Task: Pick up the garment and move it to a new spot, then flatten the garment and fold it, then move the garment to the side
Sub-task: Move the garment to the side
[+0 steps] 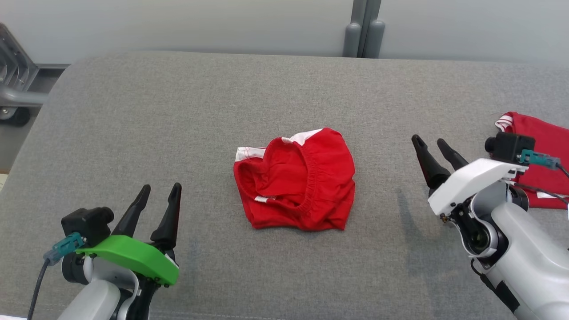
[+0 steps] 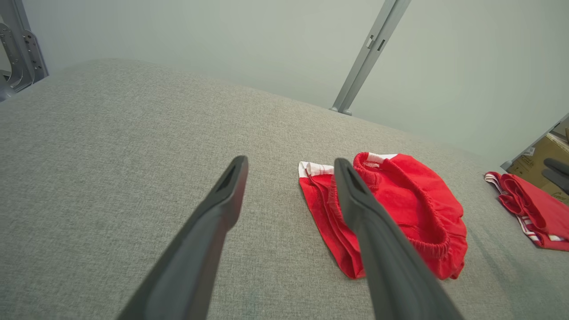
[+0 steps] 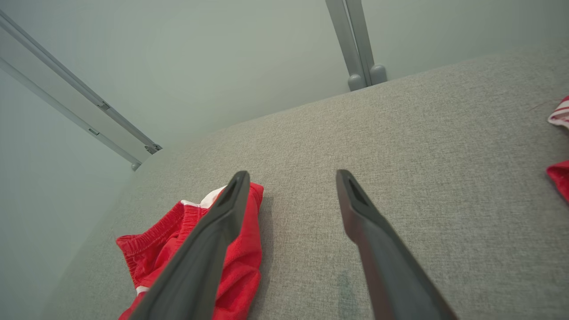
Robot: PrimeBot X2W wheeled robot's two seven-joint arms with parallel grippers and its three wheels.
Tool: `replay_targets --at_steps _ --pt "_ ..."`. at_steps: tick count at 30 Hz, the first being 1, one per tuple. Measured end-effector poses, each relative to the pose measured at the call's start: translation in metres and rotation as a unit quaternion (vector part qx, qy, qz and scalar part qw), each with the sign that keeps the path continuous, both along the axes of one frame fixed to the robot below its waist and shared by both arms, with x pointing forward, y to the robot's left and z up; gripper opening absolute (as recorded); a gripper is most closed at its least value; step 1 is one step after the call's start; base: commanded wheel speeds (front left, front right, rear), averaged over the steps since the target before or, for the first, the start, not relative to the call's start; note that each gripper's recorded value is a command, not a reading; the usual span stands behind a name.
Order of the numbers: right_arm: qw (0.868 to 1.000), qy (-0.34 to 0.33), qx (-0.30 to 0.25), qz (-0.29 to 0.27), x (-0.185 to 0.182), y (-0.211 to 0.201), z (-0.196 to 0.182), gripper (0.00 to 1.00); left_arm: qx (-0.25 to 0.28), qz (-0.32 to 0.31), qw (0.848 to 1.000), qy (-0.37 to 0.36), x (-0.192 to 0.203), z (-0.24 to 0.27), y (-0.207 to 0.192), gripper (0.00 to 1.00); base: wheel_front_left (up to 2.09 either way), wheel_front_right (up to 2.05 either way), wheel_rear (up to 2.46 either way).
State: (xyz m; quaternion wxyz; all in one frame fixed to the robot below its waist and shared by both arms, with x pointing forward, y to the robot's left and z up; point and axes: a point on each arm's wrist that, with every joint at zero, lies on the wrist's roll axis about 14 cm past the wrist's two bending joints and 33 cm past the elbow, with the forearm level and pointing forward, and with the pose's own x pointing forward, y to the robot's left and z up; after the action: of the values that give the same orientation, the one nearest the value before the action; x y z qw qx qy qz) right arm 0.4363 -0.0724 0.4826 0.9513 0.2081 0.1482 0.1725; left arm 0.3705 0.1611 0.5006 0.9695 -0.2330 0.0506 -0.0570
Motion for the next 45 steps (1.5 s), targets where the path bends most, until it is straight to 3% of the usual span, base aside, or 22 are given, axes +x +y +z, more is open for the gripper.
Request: replay_targets --at_steps 10,21,45 --pt "1.000 0.004 0.016 0.006 -0.009 0.007 -0.002 1.00 0.000 -0.001 1.000 -0.005 0.001 0.003 -0.002 1.00 0.00 0.00 0.00" --pt "0.997 0.064 0.035 0.033 -0.023 0.028 -0.034 1.00 0.004 0.009 1.000 0.003 -0.007 -0.001 0.003 1.00 0.00 0.00 0.00" --pt "0.972 0.186 0.128 0.067 -0.037 0.087 -0.086 1.00 0.025 0.064 0.997 0.032 -0.026 -0.015 0.042 1.00 0.00 0.00 0.00"
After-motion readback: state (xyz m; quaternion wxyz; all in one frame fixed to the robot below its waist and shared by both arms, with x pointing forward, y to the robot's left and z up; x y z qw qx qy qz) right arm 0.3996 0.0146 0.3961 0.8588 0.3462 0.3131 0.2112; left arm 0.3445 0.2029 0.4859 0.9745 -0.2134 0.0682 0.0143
